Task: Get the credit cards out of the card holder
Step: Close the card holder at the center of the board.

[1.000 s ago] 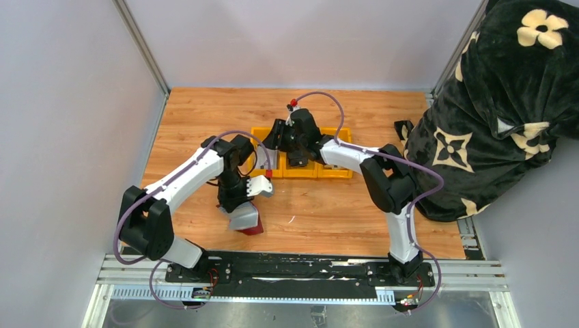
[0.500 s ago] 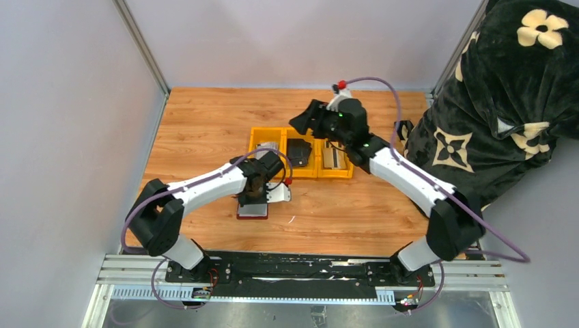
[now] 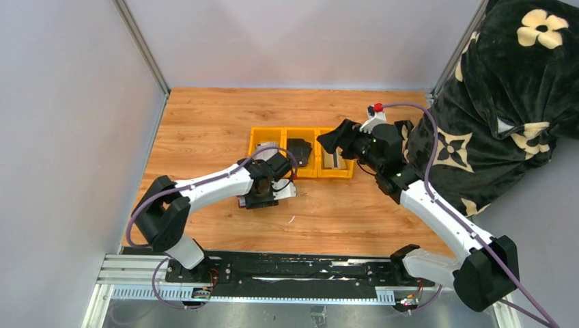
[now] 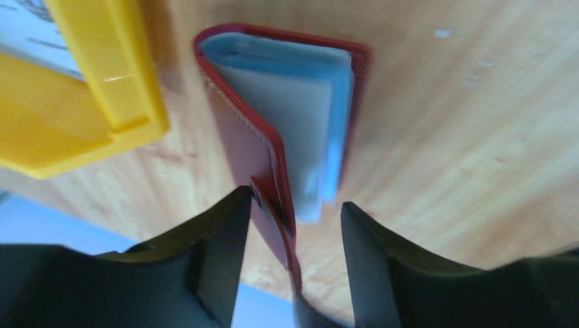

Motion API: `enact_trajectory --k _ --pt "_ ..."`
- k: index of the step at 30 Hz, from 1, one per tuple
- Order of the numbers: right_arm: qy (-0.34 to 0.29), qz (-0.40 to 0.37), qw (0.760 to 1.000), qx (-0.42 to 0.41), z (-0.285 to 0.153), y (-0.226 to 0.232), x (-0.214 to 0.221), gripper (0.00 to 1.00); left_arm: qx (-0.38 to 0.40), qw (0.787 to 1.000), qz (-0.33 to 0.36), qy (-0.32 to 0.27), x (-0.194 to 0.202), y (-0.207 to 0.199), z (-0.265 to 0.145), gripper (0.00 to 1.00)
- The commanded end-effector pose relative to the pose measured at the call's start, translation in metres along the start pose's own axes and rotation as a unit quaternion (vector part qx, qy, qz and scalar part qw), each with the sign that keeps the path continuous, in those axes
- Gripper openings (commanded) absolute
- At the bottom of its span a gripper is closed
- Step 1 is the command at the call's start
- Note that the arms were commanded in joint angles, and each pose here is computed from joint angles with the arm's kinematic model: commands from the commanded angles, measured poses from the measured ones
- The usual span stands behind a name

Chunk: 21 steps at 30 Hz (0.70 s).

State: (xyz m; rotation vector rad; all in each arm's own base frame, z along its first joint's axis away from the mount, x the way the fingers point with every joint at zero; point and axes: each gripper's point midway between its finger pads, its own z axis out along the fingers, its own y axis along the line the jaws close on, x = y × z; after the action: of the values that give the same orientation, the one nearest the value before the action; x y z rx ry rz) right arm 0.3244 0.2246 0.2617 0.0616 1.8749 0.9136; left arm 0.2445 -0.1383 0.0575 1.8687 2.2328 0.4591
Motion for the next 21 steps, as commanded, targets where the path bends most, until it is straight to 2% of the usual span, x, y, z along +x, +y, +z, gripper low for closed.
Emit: enact_trajectory --k 1,5,8,12,13,15,16,17,21 --pt "0.012 0.021 1.000 0.016 -0.010 -0.019 0.012 0.86 0.137 0.986 -0.009 -0.094 -0.015 -0.053 -0.032 0.62" --pt "0.016 0.023 1.000 0.011 -0.014 -0.021 0.013 0.87 0.198 0.967 0.033 -0.158 -0.017 -0.083 -0.047 0.67" --pt "0.016 0.003 1.000 0.011 -0.020 -0.019 0.008 0.88 0.184 0.969 0.039 -0.159 -0.011 -0.076 -0.045 0.66" --pt "0.004 -0.046 0.998 0.047 -0.037 -0.033 0.005 0.88 0.166 0.966 -0.048 -0.191 -0.009 -0.035 -0.054 0.69" --pt "0.005 -0.058 0.996 0.065 -0.042 -0.043 0.009 0.88 0.155 0.964 -0.078 -0.203 -0.006 -0.018 -0.059 0.72" --pt "-0.003 -0.081 0.992 0.093 -0.051 -0.059 0.014 0.89 0.122 0.956 -0.130 -0.233 0.002 0.016 -0.073 0.85" --pt "-0.011 -0.098 0.990 0.103 -0.055 -0.066 0.014 0.89 0.100 0.949 -0.155 -0.257 0.007 0.036 -0.085 0.96" --pt "-0.013 -0.113 0.987 0.111 -0.058 -0.072 0.016 0.89 0.085 0.940 -0.182 -0.276 0.013 0.051 -0.093 0.99" --pt "-0.056 -0.180 0.959 0.212 -0.081 -0.118 0.007 0.89 -0.004 0.897 -0.295 -0.330 0.042 0.110 -0.102 1.00"
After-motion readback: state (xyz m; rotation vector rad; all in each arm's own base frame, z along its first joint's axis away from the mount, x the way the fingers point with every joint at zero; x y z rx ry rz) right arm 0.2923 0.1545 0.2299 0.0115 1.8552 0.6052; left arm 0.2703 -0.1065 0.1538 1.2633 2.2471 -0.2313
